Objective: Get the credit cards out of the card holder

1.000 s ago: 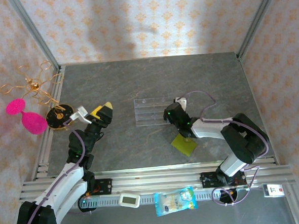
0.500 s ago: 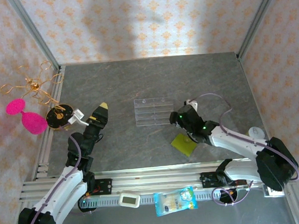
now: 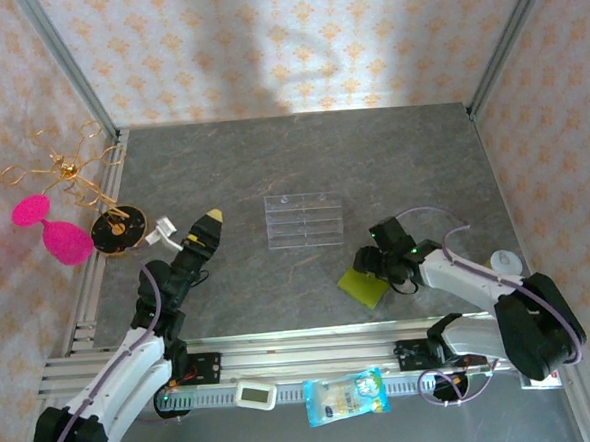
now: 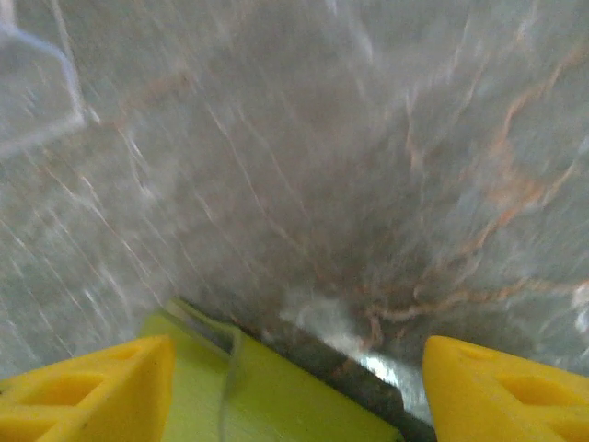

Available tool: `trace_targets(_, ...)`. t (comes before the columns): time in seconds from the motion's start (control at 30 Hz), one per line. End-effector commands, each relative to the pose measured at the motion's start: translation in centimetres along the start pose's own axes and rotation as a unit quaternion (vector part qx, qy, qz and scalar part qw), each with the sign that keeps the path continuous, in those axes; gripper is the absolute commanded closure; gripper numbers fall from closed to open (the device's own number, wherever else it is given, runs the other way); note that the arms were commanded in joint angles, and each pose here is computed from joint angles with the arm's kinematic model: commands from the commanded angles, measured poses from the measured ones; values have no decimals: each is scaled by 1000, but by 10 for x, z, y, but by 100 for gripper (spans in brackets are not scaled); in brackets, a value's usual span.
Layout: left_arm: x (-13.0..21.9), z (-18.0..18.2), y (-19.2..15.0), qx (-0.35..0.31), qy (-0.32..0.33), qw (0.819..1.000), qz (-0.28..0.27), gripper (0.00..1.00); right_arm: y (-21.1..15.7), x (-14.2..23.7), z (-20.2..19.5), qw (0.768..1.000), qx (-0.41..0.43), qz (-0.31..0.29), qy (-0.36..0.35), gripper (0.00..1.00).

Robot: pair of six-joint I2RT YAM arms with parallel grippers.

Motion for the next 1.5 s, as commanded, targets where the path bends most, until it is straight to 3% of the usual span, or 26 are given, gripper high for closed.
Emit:
trace_targets(0.0, -1, 1, -21, -6, -1, 998, 64, 6, -25, -1, 12, 997, -4, 59, 49, 31)
trace_targets(0.2, 6, 19, -47, -7, 39, 994, 103, 10, -40, 10, 64, 988, 31, 75, 128, 33)
trace_targets(0.33, 8, 26, -57, -24, 71, 989, 131, 14, -51, 7, 80, 986, 68, 90, 123, 33)
trace_targets(0.5, 8, 29, -63, -43, 98, 982, 154, 15, -46, 5, 64, 989, 119, 67, 55, 37)
trace_targets(0.7, 6, 34, -70, -39, 102, 979, 174, 17, -61, -6, 54, 985, 134, 91, 55, 44)
trace_targets(0.87, 4, 35, -76, -40, 100, 976, 188, 17, -65, -11, 50, 983, 148, 93, 56, 59)
trace_targets(1.17, 0, 32, -86, -40, 86, 972, 213, 17, -46, 2, 75, 977, 177, 43, 114, 100)
trace_targets(1.47, 1, -2, -84, -47, -2, 978, 202, 12, 15, 69, 137, 949, 215, -91, 214, 100)
Point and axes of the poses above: each hand's point on the last joint's axis, 136 mm out from that joint toward the fingers, its own x axis back along the fingers, its own z axis along the line the jaws close on, y = z × x, the point moved 5 cm from there along x, back along the fingers, and after that the axes turned 12 degrees about x, right-handed, at the moved point
